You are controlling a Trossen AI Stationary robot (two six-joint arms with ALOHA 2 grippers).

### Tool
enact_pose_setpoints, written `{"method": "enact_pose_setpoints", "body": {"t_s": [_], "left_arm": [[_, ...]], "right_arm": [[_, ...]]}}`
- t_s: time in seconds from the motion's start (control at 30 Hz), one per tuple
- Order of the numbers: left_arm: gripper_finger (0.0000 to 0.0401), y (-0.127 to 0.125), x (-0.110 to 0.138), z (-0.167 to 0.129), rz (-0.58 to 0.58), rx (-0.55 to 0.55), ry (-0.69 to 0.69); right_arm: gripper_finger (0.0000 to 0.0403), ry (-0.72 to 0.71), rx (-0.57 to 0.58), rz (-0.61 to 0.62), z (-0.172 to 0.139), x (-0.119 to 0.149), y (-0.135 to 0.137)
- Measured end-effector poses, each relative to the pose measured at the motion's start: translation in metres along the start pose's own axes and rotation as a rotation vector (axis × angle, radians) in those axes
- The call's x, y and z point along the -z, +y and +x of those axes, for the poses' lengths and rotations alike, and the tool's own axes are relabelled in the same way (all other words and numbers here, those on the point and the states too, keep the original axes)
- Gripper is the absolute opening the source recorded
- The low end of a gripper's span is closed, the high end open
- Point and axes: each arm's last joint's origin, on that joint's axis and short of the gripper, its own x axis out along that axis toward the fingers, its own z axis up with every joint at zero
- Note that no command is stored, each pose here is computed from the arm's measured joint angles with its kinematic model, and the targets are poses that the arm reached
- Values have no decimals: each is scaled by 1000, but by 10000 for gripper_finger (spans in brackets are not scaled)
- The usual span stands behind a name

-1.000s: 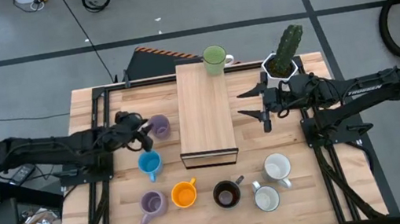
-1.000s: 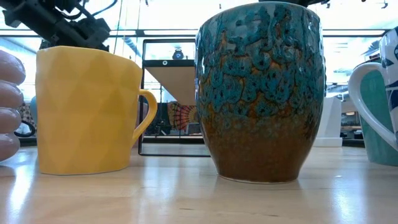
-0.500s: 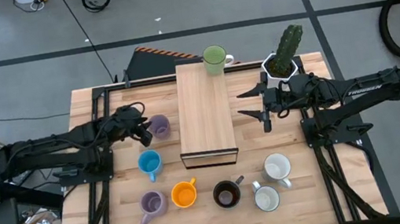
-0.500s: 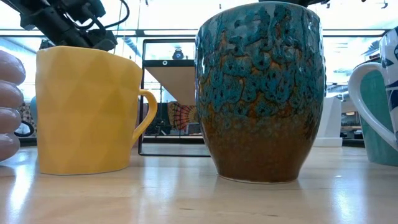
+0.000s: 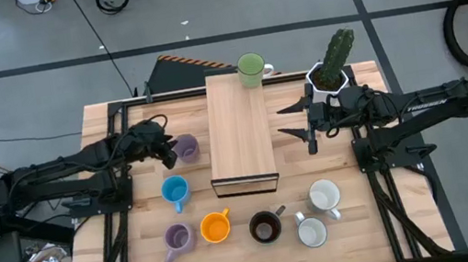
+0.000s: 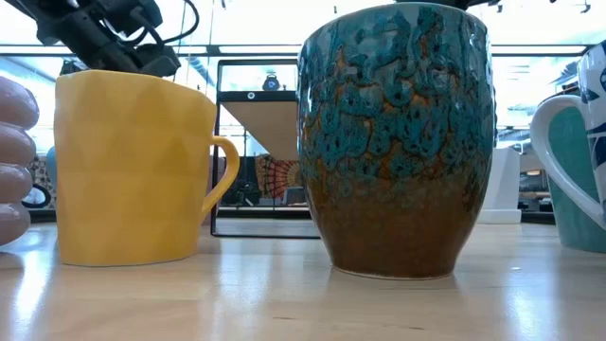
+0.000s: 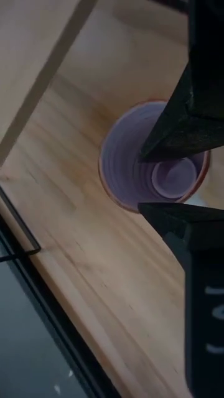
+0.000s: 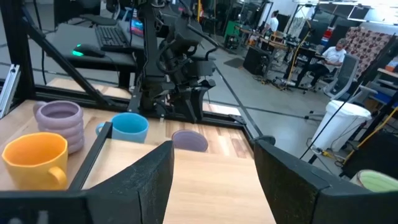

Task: Place coffee mugs
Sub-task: Put the purple patterned mug on the shelf

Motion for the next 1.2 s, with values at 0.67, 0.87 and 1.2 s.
{"method": "enact_pose_setpoints", "body": {"t_s": [0.67,0.87,1.2], "left_arm": [[121,18,5,7,44,-25,262],[121,22,-1,19,64,-37,370],[120,27,-5,30,194,60,437]], "right_arm": [[228,-51,-16,2,0,-5,0],[228,-54,-24,2,0,-5,0],[228,-52,-32,2,0,-4,0]]}}
